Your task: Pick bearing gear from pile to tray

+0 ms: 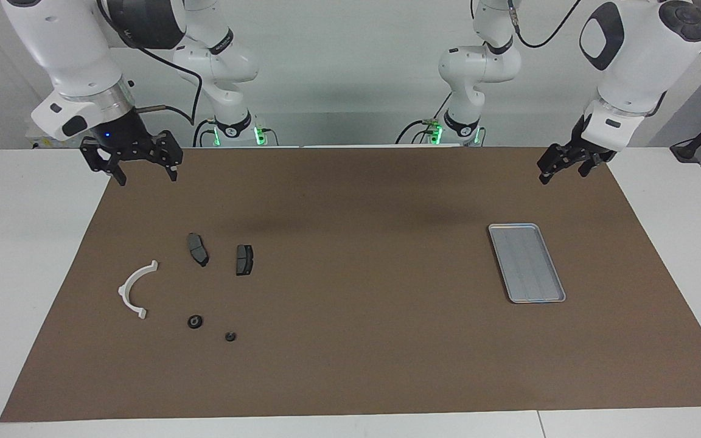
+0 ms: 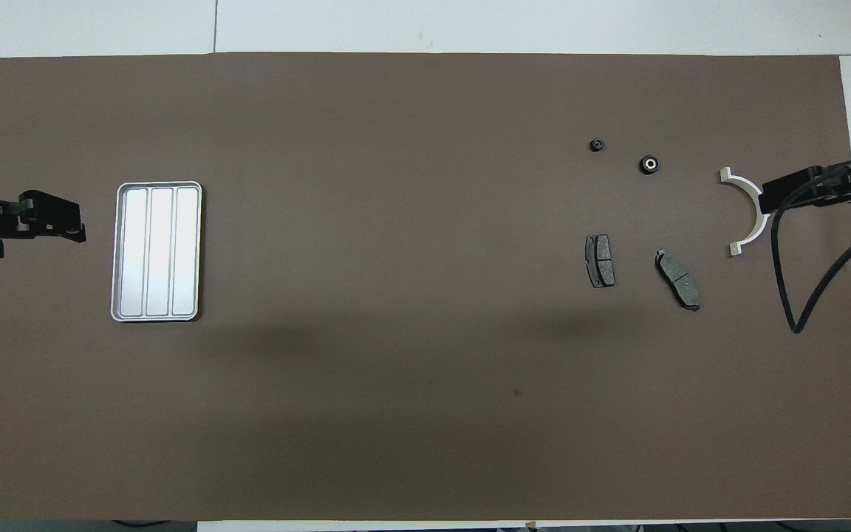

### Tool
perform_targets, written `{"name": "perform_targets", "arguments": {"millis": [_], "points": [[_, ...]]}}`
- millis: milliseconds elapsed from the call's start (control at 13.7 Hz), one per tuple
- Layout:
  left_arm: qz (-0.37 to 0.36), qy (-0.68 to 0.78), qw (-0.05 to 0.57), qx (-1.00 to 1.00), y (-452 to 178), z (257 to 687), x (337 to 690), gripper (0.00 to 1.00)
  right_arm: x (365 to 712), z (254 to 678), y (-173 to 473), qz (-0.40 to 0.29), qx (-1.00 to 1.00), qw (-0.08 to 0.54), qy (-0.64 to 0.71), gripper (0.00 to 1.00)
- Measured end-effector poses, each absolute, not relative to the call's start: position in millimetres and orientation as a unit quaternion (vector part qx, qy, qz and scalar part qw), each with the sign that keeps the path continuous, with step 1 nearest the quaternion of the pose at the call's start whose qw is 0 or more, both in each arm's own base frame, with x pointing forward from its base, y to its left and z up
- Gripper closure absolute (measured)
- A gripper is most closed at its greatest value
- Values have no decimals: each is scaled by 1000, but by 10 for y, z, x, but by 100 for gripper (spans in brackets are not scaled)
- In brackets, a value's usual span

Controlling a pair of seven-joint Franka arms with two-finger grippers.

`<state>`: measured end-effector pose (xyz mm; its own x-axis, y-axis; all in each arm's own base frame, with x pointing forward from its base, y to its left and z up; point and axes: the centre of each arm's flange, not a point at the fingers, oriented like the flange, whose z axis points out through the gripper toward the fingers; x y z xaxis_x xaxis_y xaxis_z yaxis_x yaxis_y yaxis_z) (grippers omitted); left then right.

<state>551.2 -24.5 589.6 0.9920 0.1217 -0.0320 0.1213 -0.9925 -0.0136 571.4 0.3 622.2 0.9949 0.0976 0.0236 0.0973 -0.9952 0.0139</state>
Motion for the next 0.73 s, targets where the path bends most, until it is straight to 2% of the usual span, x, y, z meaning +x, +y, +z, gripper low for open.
{"name": "perform_targets", "arguments": {"millis": [365, 730], "points": [[16, -61, 6, -998, -245, 5900, 5513, 0, 5760, 6133, 53, 24, 998, 7, 53, 0], [16, -60, 6, -998, -254, 5900, 5512, 0, 6070, 5425, 346, 7, 998, 8, 60, 0]]}}
